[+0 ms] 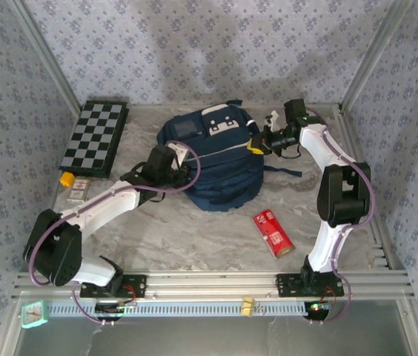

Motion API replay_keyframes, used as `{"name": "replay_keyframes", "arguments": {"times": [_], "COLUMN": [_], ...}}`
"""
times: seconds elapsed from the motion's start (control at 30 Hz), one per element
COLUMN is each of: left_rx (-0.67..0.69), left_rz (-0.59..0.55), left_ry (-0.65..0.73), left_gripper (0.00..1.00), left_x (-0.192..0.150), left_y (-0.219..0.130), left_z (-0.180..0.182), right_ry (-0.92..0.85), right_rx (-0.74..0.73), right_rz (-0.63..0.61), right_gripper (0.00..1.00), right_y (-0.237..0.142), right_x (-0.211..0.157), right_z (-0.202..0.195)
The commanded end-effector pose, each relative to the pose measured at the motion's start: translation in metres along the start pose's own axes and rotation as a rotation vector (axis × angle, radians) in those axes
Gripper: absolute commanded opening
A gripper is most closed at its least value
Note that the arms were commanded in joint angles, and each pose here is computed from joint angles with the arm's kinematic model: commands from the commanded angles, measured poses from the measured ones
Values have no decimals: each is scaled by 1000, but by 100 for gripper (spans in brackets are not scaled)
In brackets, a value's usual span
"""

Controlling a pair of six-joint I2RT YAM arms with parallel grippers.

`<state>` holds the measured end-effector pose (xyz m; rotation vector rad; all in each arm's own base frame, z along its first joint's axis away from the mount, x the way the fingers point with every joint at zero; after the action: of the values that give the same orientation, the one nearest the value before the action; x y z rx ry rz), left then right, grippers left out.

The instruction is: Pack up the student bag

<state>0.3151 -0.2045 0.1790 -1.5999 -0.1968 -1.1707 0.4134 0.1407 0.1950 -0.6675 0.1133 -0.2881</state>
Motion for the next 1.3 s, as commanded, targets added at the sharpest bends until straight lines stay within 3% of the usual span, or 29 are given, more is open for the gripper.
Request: {"name": "replay_keyframes", "arguments": {"times": [0.0, 0.2, 0.27, 0.47, 0.67, 0.87, 1.03, 1.27], "left_rx": [111, 96, 54, -10, -19, -85, -116, -100], "left_rz": [20, 70, 74, 93, 179, 206, 218, 221], "left_ry": [23, -27, -58, -216, -380, -533, -634, -728], "left_gripper": [0, 0, 14, 49, 61, 67, 68, 72], "left_x": [0, -6, -6, -3, -10, -19, -26, -37], "left_y": [3, 12, 10, -13, -41, -48, -42, -34], "left_z": [34, 38, 30, 7, -22, -68, -101, -120], "right_ry": [-96, -114, -114, -78, -5, 83, 162, 274], "right_rx": [-9, -35, -39, -148, -293, -511, -674, -720], "right_rz": [-99, -85, -85, -151, -223, -285, -230, -185], "right_gripper": [0, 0, 3, 48, 65, 70, 71, 73], "right_y": [-15, -2, -4, -24, -51, -73, -68, -58], "right_x": [26, 27, 25, 7, -34, -79, -130, -177], "right_z": [2, 4, 5, -9, -39, -71, -107, -143]}}
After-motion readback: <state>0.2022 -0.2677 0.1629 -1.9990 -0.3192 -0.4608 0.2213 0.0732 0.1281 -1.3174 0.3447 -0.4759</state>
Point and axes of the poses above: each hand's point on the last joint's axis, 136 mm out from that joint toward the fingers, its own y axis out along the fingers, its own z axis along the line the jaws close on, x = y × z, the point moved 4 cm from there along -y, back along the fingers, and after that the axes turned 13 degrees about y, right-handed, at the moved point
